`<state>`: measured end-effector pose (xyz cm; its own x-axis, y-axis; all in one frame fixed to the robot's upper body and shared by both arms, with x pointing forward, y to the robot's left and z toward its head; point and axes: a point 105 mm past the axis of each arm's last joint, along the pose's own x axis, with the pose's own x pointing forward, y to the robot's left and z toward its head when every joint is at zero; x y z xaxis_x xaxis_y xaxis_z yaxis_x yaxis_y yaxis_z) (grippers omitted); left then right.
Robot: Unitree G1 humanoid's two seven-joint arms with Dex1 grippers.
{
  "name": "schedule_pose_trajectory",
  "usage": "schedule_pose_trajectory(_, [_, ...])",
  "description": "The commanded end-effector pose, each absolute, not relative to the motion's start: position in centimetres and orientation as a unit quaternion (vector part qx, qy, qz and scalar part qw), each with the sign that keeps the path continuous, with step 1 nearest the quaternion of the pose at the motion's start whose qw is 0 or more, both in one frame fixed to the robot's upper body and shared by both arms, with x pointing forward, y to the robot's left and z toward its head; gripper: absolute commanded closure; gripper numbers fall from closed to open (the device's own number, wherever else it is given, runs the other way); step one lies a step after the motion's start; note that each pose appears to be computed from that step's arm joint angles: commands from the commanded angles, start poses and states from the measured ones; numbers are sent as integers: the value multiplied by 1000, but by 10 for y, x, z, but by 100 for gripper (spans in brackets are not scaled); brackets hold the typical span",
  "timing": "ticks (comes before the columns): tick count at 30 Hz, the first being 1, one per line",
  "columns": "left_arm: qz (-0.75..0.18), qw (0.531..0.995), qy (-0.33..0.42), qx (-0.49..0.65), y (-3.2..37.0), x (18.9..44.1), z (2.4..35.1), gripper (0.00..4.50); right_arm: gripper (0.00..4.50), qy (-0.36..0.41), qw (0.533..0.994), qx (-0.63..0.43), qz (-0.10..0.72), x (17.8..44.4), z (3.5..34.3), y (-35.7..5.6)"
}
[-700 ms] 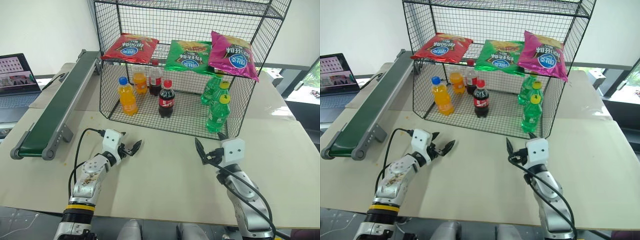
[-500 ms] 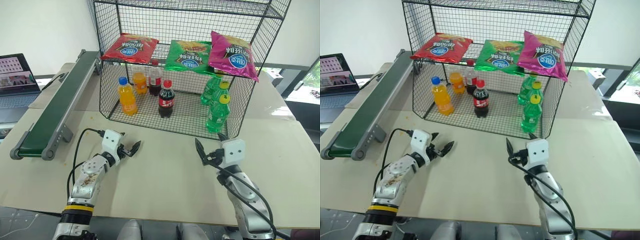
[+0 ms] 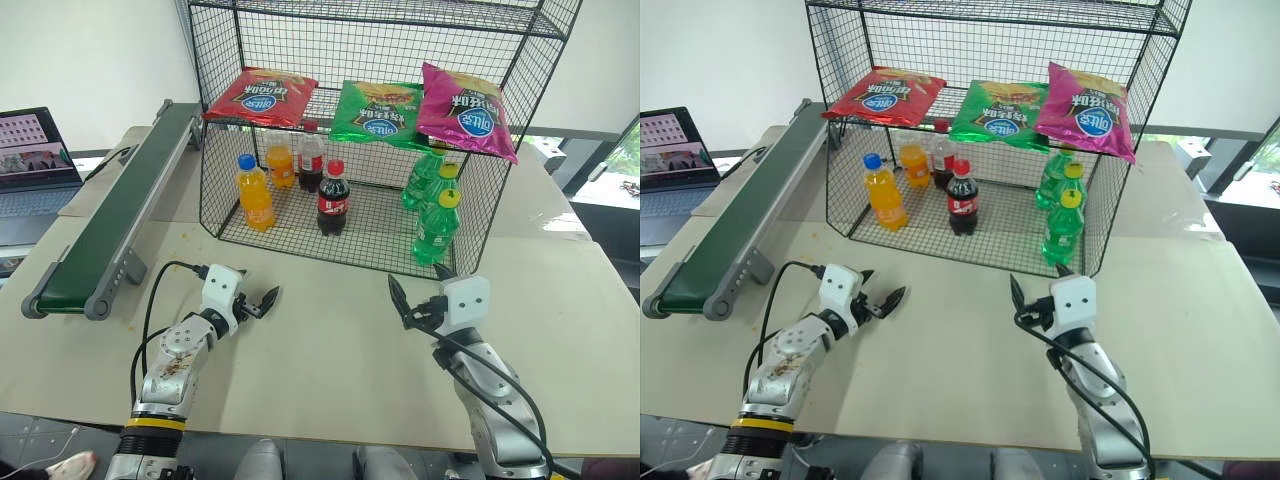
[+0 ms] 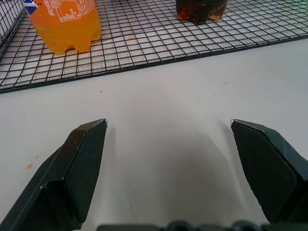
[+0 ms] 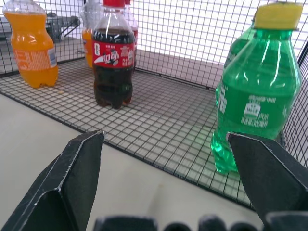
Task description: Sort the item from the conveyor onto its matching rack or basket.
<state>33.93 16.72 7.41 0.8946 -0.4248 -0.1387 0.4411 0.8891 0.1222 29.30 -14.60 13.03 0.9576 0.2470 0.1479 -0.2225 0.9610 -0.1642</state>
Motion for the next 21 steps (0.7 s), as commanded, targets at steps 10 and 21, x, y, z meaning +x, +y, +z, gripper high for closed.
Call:
schedule_pose_trajectory(10, [-210,975,14,73,171,338,97,13,0,-105,984,-72,128,296,144,-143])
schedule_pose_trajectory(21, [-218,973,3,71,166,344,102,13,0,-112,983,-74,126,298,148,-142])
